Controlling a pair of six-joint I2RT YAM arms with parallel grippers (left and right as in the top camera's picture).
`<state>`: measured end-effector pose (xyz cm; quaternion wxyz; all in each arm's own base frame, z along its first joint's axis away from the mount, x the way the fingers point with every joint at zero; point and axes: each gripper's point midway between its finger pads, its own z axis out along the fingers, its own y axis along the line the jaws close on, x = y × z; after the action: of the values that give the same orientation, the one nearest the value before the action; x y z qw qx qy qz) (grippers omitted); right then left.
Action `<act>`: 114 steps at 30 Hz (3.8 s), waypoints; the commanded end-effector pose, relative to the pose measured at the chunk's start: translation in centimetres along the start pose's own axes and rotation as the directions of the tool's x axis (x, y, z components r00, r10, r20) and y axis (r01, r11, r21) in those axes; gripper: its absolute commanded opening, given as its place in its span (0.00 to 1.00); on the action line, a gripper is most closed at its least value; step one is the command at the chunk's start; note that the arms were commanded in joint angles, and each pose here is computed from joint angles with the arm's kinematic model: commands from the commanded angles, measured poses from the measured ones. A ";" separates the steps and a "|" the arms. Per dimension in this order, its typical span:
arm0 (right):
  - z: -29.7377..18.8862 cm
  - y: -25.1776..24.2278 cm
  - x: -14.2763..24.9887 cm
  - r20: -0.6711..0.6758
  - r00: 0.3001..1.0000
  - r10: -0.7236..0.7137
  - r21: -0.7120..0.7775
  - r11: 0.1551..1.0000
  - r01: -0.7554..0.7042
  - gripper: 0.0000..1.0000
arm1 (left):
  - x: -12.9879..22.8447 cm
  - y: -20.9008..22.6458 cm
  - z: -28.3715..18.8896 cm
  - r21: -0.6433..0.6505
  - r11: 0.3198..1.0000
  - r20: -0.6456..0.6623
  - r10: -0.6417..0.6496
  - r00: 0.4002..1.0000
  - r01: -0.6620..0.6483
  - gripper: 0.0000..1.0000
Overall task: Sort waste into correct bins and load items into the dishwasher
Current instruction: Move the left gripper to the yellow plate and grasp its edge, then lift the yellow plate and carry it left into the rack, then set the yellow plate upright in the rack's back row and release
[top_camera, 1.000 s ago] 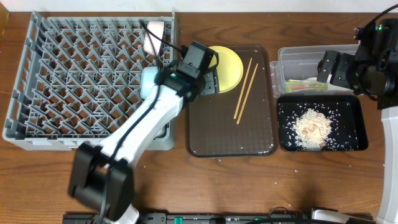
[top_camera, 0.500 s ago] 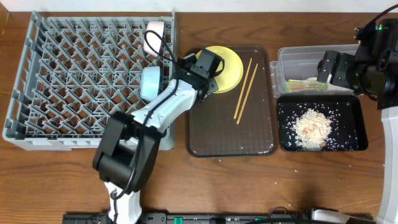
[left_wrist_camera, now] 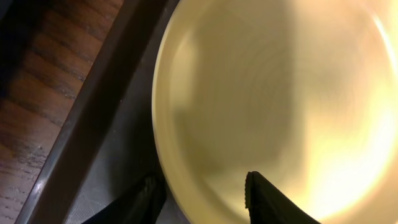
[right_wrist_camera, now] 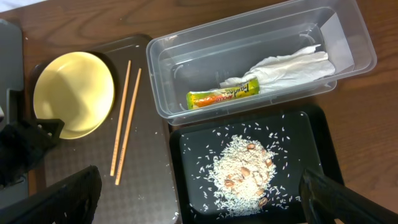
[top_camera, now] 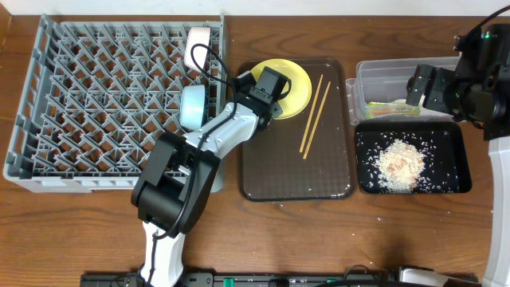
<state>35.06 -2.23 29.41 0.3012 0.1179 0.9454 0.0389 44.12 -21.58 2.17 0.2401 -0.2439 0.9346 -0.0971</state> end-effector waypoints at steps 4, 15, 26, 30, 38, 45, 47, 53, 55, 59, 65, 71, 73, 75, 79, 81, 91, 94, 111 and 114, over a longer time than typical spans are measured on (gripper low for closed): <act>0.0 -0.1 0.0 0.000 1.000 0.001 0.006 1.000 -0.001 0.99 | -0.1 0.1 0.4 -0.016 1.000 0.013 0.000 1.000 0.001 0.41; 0.0 -0.1 0.0 0.000 1.000 0.001 0.006 1.000 -0.001 0.99 | 0.4 0.6 0.9 -0.030 1.000 0.003 0.003 1.000 -0.003 0.41; 0.0 -0.1 0.0 0.000 1.000 0.001 0.006 1.000 -0.001 0.99 | 1.8 0.8 1.9 -0.050 0.998 -0.021 0.025 0.999 -0.026 0.25; 0.0 -0.1 0.0 0.000 1.000 0.001 0.006 1.000 -0.001 0.99 | 1.8 0.8 1.9 -0.049 0.998 -0.021 0.029 0.999 -0.030 0.08; 0.0 -0.1 0.0 0.000 1.000 0.001 0.006 1.000 -0.001 0.99 | -0.1 -0.1 -0.6 -0.025 0.991 0.028 0.132 0.991 -0.131 0.07; 0.0 -0.1 0.0 0.000 1.000 0.001 0.006 1.000 -0.001 0.99 | -4.2 -1.2 -5.7 -0.038 0.961 0.182 0.275 0.944 -0.273 0.07; 0.0 -0.1 0.0 0.000 1.000 0.000 0.006 1.000 0.000 0.99 | -5.7 -1.5 -7.7 -0.055 0.945 0.238 0.326 0.915 -0.322 0.08; 0.0 -0.1 0.0 0.000 1.000 0.001 0.006 1.000 -0.001 0.99 | -10.4 -1.7 -15.3 -0.180 0.860 0.400 0.507 0.764 -0.477 0.08; 0.0 -0.1 0.0 0.000 1.000 0.001 0.006 1.000 -0.001 0.99 | -11.9 -1.2 -18.0 -0.263 0.816 0.435 0.577 0.692 -0.515 0.07; 0.0 -0.1 0.0 0.000 1.000 0.001 0.006 1.000 -0.001 0.99 | -14.6 0.9 -22.1 -0.492 0.692 0.419 0.720 0.553 -0.528 0.08; 0.0 -0.1 0.0 0.000 1.000 0.001 0.006 1.000 -0.001 0.99 | -18.3 5.7 -24.9 -0.768 0.446 0.217 0.856 0.469 -0.459 0.07; 0.0 -0.1 0.0 0.000 1.000 0.001 0.006 1.000 -0.001 0.99 | -23.0 10.6 -25.7 -0.820 0.461 0.227 0.806 0.547 -0.340 0.07; 0.0 -0.1 0.0 0.000 1.000 0.001 0.006 1.000 -0.001 0.99 | -24.3 11.6 -26.1 -0.824 0.481 0.256 0.788 0.561 -0.300 0.08; 0.0 -0.1 0.0 0.000 1.000 0.001 0.006 1.000 -0.001 0.99 | -25.0 11.8 -25.8 -0.816 0.472 0.243 0.804 0.543 -0.334 0.07; 0.0 -0.1 0.0 0.000 1.000 0.001 0.006 1.000 -0.001 0.99 | -26.1 12.3 -25.2 -0.831 0.407 0.180 0.842 0.508 -0.379 0.08; 0.0 -0.1 0.0 0.000 1.000 0.001 0.006 1.000 -0.001 0.99 | -26.8 12.8 -24.5 -0.845 0.371 0.146 0.853 0.501 -0.386 0.08; 0.0 -0.1 0.0 0.000 1.000 0.001 0.006 1.000 -0.001 0.99 | -28.1 14.2 -18.4 -0.855 0.304 0.060 0.863 0.502 -0.420 0.08; 0.0 -0.1 0.0 0.000 1.000 0.001 0.006 1.000 -0.001 0.99 | -27.8 14.2 -16.7 -0.845 0.293 0.038 0.867 0.497 -0.447 0.07; 0.0 -0.1 0.0 0.000 1.000 0.001 0.006 1.000 -0.001 0.99 | -24.7 15.4 -11.3 -0.750 0.466 0.095 0.779 0.620 -0.470 0.42; 0.0 -0.1 0.0 0.000 1.000 0.001 0.006 1.000 -0.001 0.99 | -25.0 15.0 -12.3 -0.733 0.561 0.202 0.719 0.665 -0.385 0.43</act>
<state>35.07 -2.25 29.40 0.3010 0.1181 0.9455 0.0387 50.83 5.00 17.39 0.3427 0.0561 0.8440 0.4088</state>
